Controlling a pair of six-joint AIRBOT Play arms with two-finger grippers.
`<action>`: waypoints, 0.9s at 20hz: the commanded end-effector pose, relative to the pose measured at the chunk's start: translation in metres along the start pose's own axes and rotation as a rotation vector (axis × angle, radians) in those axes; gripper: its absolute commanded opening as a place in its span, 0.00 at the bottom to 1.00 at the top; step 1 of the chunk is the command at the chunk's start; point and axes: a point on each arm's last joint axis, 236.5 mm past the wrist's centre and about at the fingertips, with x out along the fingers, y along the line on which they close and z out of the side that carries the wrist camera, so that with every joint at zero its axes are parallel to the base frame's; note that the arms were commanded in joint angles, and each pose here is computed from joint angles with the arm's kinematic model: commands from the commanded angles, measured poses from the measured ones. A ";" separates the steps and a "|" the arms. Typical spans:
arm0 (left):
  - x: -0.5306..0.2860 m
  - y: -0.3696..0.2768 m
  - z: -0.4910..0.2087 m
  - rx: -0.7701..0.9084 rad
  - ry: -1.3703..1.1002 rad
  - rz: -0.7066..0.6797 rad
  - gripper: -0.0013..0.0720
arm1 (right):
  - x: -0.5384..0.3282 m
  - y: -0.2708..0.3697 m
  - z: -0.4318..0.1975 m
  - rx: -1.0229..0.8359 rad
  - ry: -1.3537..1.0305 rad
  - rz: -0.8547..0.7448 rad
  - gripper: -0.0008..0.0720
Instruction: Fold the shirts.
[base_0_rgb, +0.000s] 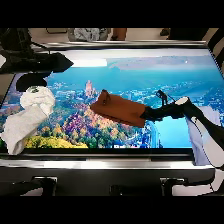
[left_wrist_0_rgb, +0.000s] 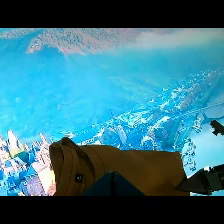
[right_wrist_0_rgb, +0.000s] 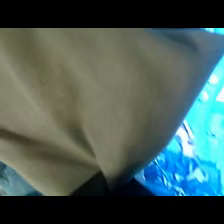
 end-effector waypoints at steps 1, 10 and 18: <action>0.000 0.000 0.000 0.000 -0.001 0.000 0.05 | -0.003 0.019 0.023 -0.024 -0.097 0.077 0.07; 0.004 0.003 -0.002 -0.003 0.007 0.002 0.06 | -0.232 -0.004 0.105 -0.195 -0.355 -0.099 0.07; 0.006 0.007 -0.002 0.003 0.009 0.019 0.06 | -0.394 -0.060 0.093 -0.015 -0.583 -0.251 0.07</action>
